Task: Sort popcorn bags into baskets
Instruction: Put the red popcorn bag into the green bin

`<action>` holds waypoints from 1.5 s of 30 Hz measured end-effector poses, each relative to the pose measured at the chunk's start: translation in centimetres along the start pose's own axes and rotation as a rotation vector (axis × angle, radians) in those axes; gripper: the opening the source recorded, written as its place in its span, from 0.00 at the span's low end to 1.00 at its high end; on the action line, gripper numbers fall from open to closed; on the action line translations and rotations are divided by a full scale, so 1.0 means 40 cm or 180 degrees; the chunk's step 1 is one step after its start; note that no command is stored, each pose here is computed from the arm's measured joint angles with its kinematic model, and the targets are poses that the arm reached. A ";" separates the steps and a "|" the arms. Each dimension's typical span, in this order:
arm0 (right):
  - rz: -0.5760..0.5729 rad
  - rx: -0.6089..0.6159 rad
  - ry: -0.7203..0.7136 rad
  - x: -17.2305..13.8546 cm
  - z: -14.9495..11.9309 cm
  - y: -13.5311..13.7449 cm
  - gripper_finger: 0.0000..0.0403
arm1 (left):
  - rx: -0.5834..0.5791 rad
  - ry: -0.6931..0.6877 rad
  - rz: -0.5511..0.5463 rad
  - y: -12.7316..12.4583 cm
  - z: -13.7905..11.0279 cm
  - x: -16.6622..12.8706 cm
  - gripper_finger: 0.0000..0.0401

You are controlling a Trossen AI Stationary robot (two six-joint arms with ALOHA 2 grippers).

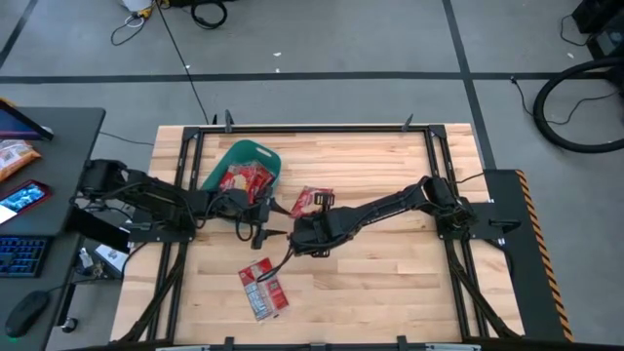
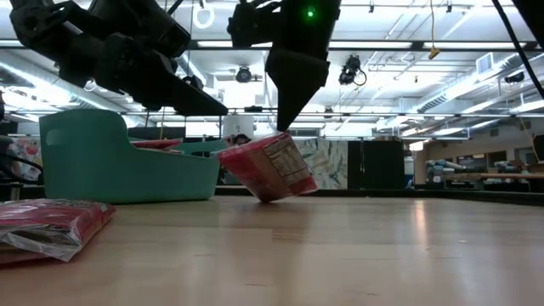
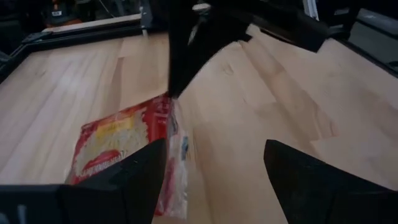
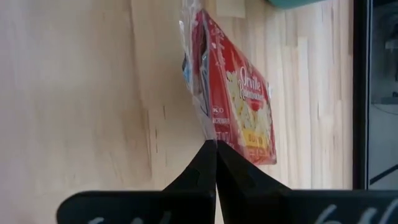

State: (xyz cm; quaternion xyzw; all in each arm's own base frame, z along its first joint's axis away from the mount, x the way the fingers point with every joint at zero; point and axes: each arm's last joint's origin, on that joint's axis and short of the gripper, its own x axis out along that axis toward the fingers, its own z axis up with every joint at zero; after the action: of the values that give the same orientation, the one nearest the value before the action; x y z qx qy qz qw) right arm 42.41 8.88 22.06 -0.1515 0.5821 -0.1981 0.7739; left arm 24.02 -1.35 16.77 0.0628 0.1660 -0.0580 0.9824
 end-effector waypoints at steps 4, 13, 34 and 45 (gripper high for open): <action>0.0009 0.0024 -0.0018 -0.010 0.000 -0.011 0.01 | 0.0120 0.0035 0.0022 0.000 -0.008 0.012 0.68; 0.0053 0.0130 -0.0128 -0.040 0.002 -0.029 0.01 | 0.0318 0.0181 0.0151 -0.006 -0.002 0.069 0.68; 0.0194 0.0236 -0.0247 -0.060 0.010 -0.033 0.01 | 0.0798 0.0582 0.0987 -0.026 0.015 0.136 0.53; 0.0390 0.0282 -0.0291 -0.075 0.018 -0.031 0.06 | 0.0735 0.0647 0.1017 -0.024 0.024 0.141 0.19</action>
State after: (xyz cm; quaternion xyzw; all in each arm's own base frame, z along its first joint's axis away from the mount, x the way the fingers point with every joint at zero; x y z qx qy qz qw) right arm 42.23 9.24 25.35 -0.0901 0.5451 -0.1688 0.8163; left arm 29.52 -2.95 15.70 0.2059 0.2444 0.0864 0.9436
